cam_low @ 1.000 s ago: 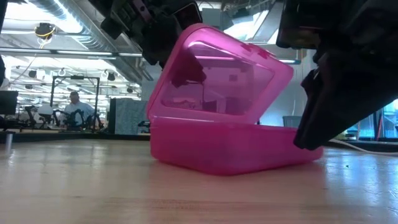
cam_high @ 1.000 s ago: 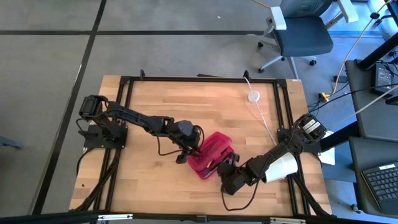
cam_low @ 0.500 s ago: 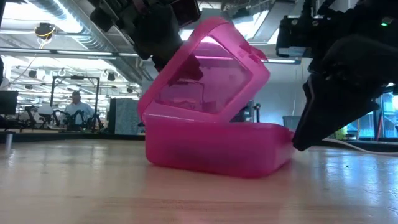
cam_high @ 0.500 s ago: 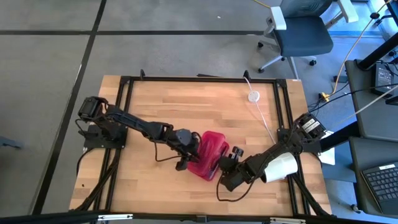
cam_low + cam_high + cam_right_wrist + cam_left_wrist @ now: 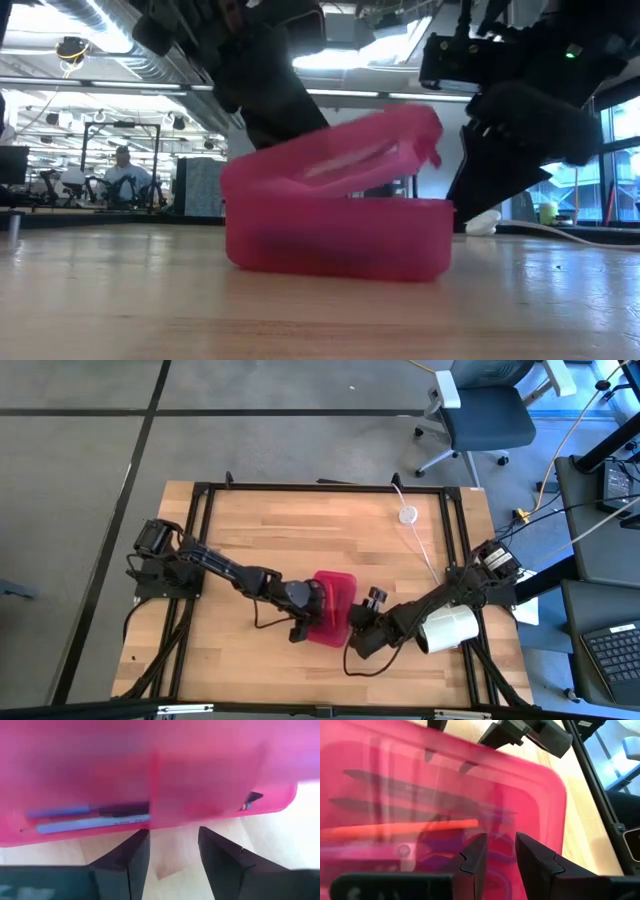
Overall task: Pick & place school supplies into a supply box
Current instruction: Close the red supply box
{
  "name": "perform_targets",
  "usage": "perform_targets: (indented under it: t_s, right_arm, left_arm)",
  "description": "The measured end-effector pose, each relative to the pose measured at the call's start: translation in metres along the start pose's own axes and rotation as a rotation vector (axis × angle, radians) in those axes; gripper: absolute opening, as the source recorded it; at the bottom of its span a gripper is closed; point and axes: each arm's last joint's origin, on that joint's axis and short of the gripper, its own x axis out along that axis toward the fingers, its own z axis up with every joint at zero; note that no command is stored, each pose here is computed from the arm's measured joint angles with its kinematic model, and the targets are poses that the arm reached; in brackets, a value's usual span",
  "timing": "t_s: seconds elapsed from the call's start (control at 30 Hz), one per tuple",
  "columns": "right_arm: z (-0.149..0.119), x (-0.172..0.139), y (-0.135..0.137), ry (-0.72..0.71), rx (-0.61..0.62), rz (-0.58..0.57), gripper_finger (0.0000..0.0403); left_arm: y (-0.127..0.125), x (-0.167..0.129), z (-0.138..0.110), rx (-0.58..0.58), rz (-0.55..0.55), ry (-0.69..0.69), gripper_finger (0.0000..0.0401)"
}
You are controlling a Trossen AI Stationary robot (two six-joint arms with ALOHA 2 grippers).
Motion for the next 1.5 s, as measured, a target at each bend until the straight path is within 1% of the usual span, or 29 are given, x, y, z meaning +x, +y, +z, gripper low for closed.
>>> perform_targets:
  t_s: [0.23,0.5,0.57,0.73,1.07,1.2,1.37,1.5]
  right_arm:
    - [0.009,0.008,-0.008,-0.004,-0.046,-0.013,0.0171]
    - [0.015,0.012,-0.013,-0.007,-0.050,-0.019,0.0171]
    - [0.015,0.012,-0.012,-0.007,-0.044,-0.007,0.0171]
    - [0.017,0.012,-0.008,0.005,-0.023,0.068,0.0171]
    - [0.015,0.011,-0.008,0.013,-0.032,0.062,0.0171]
    - [0.013,0.001,-0.011,0.029,0.008,0.050,0.0171]
    - [0.013,-0.012,-0.013,-0.002,0.023,0.021,0.0171]
    - [0.016,-0.017,-0.012,-0.006,0.019,0.023,0.0171]
  left_arm:
    - [0.003,0.013,-0.005,-0.044,0.007,-0.006,0.0092]
    - [0.007,0.017,-0.007,-0.053,0.008,0.000,0.0094]
    - [0.009,0.017,-0.007,-0.058,0.010,0.007,0.0095]
    - [0.014,0.017,-0.007,-0.069,0.010,0.029,0.0092]
    - [0.017,0.016,-0.008,-0.081,0.037,0.032,0.0092]
    - [0.017,0.016,-0.009,-0.093,0.049,0.041,0.0088]
    - [0.017,0.016,-0.007,-0.093,0.056,0.026,0.0090]
    - [0.018,0.016,-0.007,-0.124,0.077,0.015,0.0089]
